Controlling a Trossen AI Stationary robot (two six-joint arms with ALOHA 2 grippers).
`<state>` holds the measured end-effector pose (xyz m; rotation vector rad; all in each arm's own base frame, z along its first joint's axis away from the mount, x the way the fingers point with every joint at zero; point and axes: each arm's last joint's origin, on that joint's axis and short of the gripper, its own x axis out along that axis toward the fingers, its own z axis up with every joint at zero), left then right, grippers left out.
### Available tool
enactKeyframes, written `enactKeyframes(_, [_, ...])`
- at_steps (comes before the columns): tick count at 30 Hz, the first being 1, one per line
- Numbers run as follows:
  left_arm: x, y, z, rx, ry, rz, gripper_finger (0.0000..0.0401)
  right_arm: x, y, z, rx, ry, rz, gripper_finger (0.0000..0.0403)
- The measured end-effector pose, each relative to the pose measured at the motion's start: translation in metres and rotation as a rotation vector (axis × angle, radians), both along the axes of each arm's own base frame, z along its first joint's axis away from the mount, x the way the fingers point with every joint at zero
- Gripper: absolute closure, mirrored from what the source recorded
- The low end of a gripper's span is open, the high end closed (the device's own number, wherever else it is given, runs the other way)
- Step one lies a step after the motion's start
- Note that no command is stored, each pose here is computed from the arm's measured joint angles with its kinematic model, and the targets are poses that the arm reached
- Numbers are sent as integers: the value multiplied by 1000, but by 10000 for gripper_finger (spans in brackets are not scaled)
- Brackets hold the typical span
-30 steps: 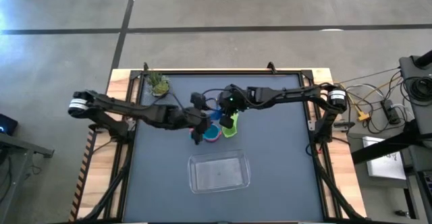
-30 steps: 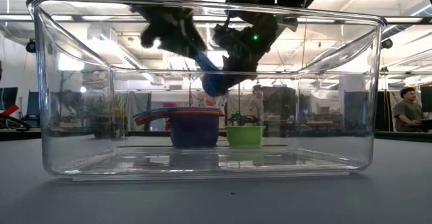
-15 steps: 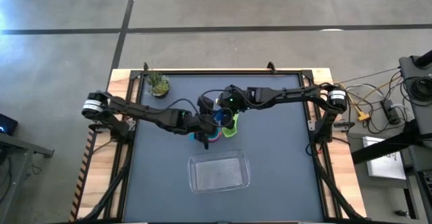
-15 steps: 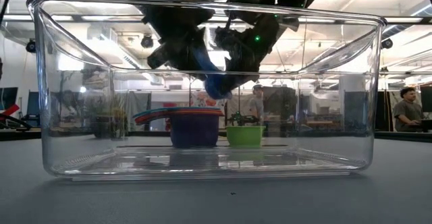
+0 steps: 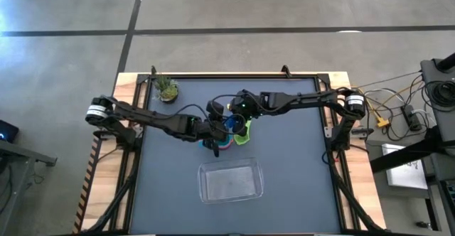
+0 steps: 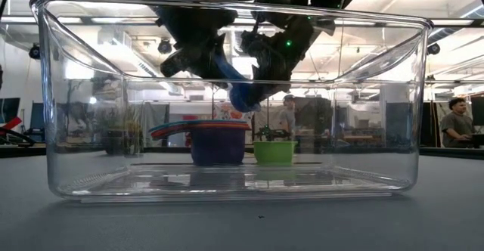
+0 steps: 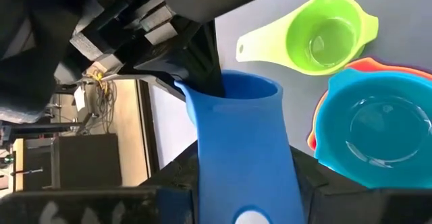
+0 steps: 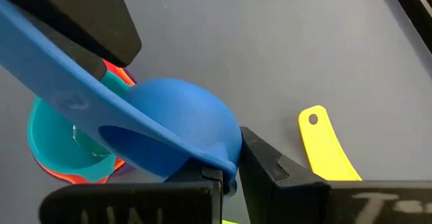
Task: Nest measuring cups in basket
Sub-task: Stack the blue measuring cup on top of the light blue measuring cup
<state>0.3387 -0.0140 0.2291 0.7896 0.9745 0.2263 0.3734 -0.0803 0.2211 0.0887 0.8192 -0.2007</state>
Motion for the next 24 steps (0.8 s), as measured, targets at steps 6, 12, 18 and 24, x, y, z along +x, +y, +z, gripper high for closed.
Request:
enactKeyframes(6, [-1,0,-1,-17,1,22,301,-1,0,1,-15,10,20,363])
enactKeyframes(12, [-4,-3,-1,-90,-46,104,302,-12,4,16,-39,19,51,321])
enactKeyframes(18, [-10,-13,3,-185,-111,170,304,-28,9,41,-28,-5,58,285])
enactKeyframes(24, [-24,-24,-6,-309,-114,210,305,-42,15,56,-47,-20,55,269])
